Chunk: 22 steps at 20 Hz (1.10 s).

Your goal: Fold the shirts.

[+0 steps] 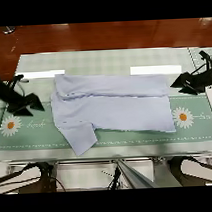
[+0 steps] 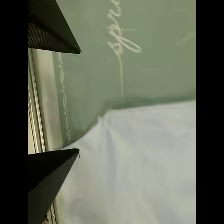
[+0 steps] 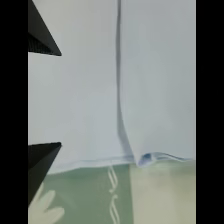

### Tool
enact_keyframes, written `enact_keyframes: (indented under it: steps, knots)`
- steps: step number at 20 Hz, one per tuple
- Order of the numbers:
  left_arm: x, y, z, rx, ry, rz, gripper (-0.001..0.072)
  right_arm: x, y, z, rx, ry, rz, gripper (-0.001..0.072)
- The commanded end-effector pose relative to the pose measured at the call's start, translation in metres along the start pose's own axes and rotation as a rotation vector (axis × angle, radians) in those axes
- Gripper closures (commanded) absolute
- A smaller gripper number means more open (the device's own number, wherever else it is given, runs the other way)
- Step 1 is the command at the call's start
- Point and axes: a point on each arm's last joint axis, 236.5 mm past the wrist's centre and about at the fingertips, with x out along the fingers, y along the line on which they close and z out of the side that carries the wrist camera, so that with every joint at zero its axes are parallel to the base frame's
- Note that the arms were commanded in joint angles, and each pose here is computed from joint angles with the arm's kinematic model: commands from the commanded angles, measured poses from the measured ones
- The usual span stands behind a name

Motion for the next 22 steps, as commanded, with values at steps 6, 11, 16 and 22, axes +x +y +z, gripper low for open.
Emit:
enact_keyframes:
  steps: [6, 11, 16, 22]
  knots:
    - [0.077, -0.042, -0.061, -0.248, -0.228, -0.401, 0.0001, 0.04, 0.04, -0.086, 0.08, -0.071, 0.222, 0.0093]
    - [0.095, -0.069, -0.049, -0.278, -0.343, -0.585, 0.0002, 0.04, 0.04, -0.081, 0.079, -0.092, 0.221, 0.0093]
    - [0.118, -0.086, -0.063, -0.177, -0.323, -0.571, 0.0004, 0.023, 0.001, -0.057, 0.209, -0.2, 0.174, 0.0093]
    - [0.119, -0.093, -0.069, -0.153, -0.296, -0.581, 0.069, 0.023, -0.08, -0.136, 0.47, 0.003, -0.022, 0.0094]
